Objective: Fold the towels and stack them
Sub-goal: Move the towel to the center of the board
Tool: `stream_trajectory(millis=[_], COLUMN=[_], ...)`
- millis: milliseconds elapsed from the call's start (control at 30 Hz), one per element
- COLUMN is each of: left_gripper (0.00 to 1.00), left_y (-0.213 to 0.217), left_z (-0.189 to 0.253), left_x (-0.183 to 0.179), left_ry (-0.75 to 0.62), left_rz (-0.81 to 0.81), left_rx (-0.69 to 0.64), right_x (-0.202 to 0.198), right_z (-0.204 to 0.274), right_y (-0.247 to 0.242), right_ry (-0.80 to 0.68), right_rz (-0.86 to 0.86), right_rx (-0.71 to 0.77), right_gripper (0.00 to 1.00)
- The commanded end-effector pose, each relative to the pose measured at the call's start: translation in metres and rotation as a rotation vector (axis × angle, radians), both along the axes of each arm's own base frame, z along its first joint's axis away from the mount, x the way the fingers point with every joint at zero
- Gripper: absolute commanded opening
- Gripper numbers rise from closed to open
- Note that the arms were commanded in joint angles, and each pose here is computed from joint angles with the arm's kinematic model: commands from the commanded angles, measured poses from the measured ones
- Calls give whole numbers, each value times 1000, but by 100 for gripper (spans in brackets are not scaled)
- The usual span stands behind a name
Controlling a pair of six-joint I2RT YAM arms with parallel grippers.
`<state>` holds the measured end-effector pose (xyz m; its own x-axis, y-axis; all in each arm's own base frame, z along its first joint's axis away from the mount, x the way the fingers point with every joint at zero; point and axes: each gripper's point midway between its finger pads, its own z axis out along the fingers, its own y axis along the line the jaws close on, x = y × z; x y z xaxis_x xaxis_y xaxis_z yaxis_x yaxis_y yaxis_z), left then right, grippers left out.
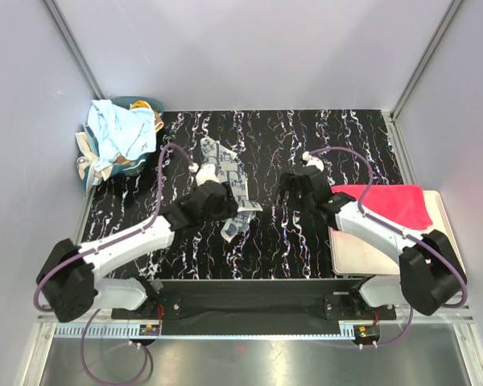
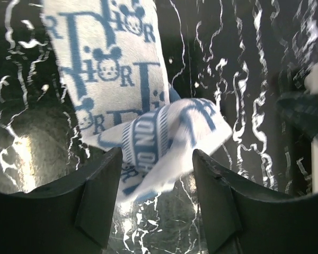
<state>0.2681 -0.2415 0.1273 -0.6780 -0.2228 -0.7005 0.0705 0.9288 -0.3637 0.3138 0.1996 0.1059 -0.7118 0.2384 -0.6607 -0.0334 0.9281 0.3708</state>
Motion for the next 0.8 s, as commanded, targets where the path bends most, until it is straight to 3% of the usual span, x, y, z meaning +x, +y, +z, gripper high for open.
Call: stream_trajectory(millis=[0,200,500,767], left_gripper=[61,59,48,48], left_y=[21,32,26,5], left_z=[-4,-5,-41,-78], left_x=[-7,-23,-46,-52], left_ry=[-10,-33,47,73], left_rz=[102,88,-9,-102], left_rx=[-33,-85,-105,-99], right_x=[-5,-19,-11,0], right_z=[21,15,-14,-32], right_y=[17,55,78,82], right_ry=[-51,-25,-4,-63], right_rz=[-16,29,79,134], right_rx=[88,186,117,55], right_gripper=[84,81,76,69])
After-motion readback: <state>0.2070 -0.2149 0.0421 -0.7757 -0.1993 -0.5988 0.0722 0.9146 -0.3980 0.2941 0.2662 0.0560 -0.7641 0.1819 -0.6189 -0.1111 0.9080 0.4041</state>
